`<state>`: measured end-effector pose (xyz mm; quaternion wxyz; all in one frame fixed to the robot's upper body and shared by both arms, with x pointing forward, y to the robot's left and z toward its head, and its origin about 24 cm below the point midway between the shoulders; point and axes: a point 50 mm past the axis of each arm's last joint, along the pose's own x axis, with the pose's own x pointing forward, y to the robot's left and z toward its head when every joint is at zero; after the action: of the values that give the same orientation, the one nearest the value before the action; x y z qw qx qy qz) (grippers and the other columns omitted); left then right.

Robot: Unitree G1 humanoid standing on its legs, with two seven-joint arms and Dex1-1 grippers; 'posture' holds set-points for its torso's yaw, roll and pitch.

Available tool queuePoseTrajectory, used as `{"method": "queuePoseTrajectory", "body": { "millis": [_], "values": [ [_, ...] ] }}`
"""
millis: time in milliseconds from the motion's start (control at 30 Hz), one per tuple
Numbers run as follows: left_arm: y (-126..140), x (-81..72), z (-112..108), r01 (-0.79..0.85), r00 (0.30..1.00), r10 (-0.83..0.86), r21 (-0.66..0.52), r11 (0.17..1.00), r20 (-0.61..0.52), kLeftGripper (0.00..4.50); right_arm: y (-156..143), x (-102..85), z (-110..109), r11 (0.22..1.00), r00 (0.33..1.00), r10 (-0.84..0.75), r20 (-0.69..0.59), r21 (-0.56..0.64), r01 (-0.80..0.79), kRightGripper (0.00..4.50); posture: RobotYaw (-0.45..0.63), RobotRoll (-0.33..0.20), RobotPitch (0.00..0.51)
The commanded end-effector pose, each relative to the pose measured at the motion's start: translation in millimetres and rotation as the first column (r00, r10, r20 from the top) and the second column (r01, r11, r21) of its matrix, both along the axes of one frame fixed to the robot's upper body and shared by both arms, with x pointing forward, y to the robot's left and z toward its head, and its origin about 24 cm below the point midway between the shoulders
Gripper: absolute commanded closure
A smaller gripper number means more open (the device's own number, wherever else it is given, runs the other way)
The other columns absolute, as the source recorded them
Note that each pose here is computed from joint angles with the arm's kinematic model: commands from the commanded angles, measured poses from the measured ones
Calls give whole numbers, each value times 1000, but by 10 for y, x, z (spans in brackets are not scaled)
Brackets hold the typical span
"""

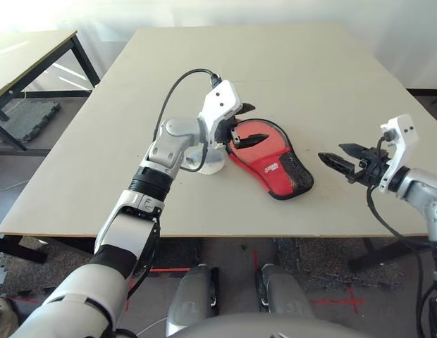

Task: Store the ping-pong paddle in its case and zip it.

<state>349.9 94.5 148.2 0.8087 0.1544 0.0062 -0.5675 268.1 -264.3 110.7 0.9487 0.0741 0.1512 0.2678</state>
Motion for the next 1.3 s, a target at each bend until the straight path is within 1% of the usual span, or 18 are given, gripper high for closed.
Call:
{"method": "queuePoseTrajectory", "body": {
  "millis": [33, 167, 300, 433, 667, 1000, 1133, 1300],
  "values": [
    [158, -75, -32, 15, 998, -14, 13, 1000, -66, 0, 52, -29, -41, 998, 1000, 8, -23, 55, -6, 62, 49, 0, 58],
    [417, -242, -24, 59, 982, -57, 4, 998, -182, 0, 142, -20, -219, 996, 996, 19, -93, 87, -11, 62, 83, 0, 66],
    [568, -328, 8, 46, 976, -43, 10, 999, -215, 0, 241, -9, -320, 994, 991, 43, -125, 108, -29, 62, 102, 0, 67],
    [670, -388, 9, 39, 973, -35, 12, 999, -229, 0, 336, 5, -391, 995, 987, 62, -148, 92, -48, 62, 113, 0, 68],
    [741, -416, 30, 18, 972, -16, 7, 1000, -235, 0, 374, 3, -461, 997, 982, 48, -183, 74, -35, 62, 120, 0, 72],
    [756, -441, 29, 18, 969, -16, 8, 1000, -245, 0, 398, -125, -583, 995, 960, 54, -276, 99, -27, 62, 115, 0, 75],
    [751, -443, 21, 23, 969, -20, 10, 1000, -247, 0, 424, -181, -599, 990, 948, 61, -313, 137, -18, 62, 109, 0, 73],
    [746, -432, 18, 27, 969, -24, 11, 1000, -247, 0, 461, -215, -551, 979, 936, 87, -342, 202, -17, 62, 107, 0, 71]
  ]
}}
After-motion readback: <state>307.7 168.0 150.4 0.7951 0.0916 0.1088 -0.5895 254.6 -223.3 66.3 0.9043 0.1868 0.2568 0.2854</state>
